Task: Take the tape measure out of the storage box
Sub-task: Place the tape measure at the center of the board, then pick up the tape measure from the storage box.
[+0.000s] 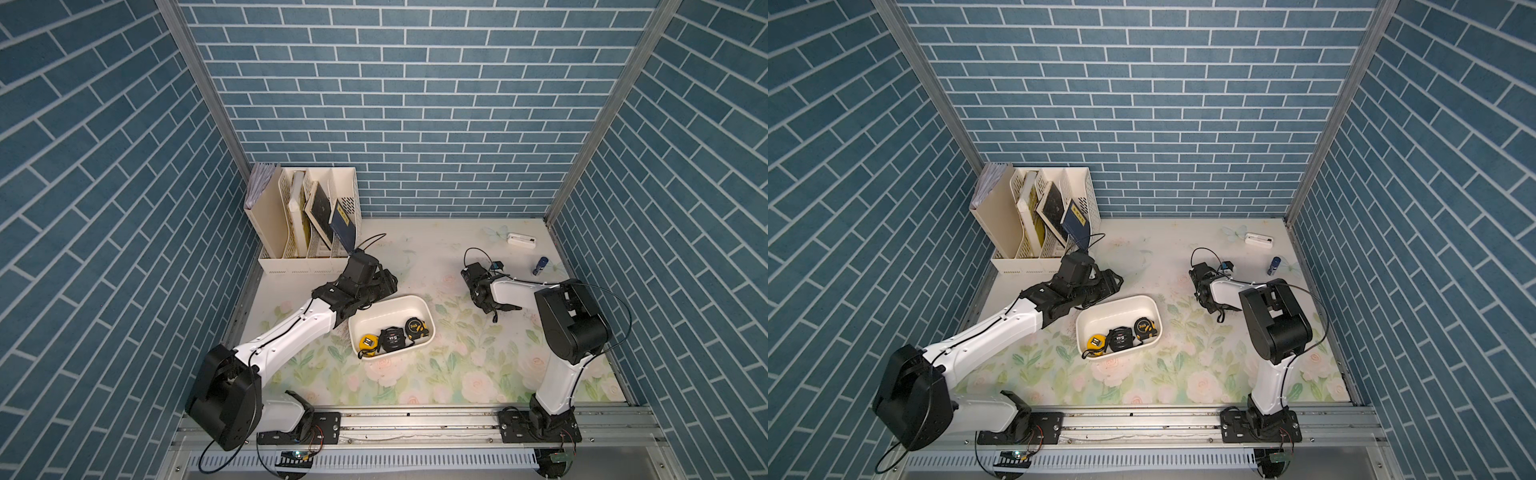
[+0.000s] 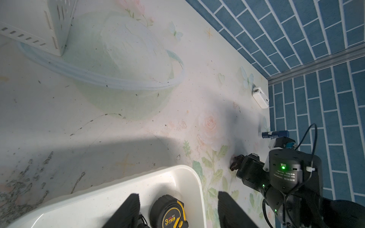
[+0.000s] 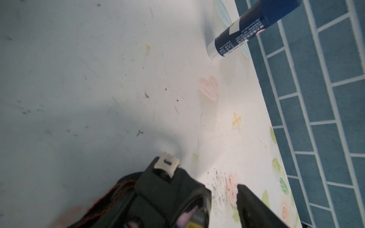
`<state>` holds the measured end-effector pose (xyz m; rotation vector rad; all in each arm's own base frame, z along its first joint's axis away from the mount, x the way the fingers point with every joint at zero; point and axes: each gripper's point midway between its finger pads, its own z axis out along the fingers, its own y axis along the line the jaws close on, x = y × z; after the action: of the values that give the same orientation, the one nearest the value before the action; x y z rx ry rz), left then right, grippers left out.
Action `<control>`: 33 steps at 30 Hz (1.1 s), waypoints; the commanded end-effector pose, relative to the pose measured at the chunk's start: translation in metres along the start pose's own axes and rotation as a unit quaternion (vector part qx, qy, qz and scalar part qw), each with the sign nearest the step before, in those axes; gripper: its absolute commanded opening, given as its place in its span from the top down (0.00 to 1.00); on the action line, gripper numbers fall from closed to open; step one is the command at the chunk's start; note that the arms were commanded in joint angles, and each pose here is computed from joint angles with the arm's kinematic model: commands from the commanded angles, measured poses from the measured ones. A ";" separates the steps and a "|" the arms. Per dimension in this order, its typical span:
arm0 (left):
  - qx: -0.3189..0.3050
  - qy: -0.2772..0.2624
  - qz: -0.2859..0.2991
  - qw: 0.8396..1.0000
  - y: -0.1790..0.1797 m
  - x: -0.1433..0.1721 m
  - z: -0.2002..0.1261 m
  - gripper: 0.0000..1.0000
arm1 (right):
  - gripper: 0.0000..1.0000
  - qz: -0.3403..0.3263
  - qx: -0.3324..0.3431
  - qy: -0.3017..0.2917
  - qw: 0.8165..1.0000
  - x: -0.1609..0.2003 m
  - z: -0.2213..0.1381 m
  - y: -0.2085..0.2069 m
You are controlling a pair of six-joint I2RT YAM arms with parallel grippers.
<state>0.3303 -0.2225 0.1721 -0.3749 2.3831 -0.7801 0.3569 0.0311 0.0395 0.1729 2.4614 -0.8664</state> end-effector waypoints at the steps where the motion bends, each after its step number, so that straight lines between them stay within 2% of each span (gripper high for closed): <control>1: -0.005 -0.003 0.004 1.000 0.000 -0.005 -0.002 0.32 | 0.16 -0.003 -0.028 -0.005 1.000 0.002 -0.011 0.004; 9: -0.049 0.001 0.025 0.998 0.013 -0.006 0.002 0.31 | 0.12 -0.009 -0.173 -0.035 0.984 -0.013 -0.070 0.032; 13: -0.063 0.007 0.029 0.998 0.020 -0.002 0.005 0.31 | 0.11 0.005 -0.201 -0.049 0.978 -0.019 -0.089 0.025; 16: -0.084 0.028 0.042 0.995 0.030 0.008 0.011 0.30 | 0.11 0.060 -0.216 -0.096 0.970 -0.036 -0.109 0.002; 19: -0.093 0.072 0.056 0.991 0.037 0.033 0.024 0.29 | 0.11 0.132 -0.247 -0.168 0.945 -0.060 -0.137 -0.024; 22: -0.102 0.112 0.088 0.985 0.031 0.061 0.039 0.29 | 0.11 0.160 -0.261 -0.204 0.930 -0.077 -0.154 -0.037; 28: -0.134 0.169 0.189 0.958 0.011 0.106 0.056 0.29 | 0.11 0.146 -0.251 -0.205 0.935 -0.087 -0.153 -0.032; 33: -0.134 0.183 0.191 0.955 0.014 0.119 0.053 0.29 | 0.11 0.141 -0.240 -0.199 0.940 -0.084 -0.147 -0.030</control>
<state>0.2741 -0.2993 0.0774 0.1259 2.7723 -0.4409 0.3527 0.1050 0.1885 0.1488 2.1415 -0.1121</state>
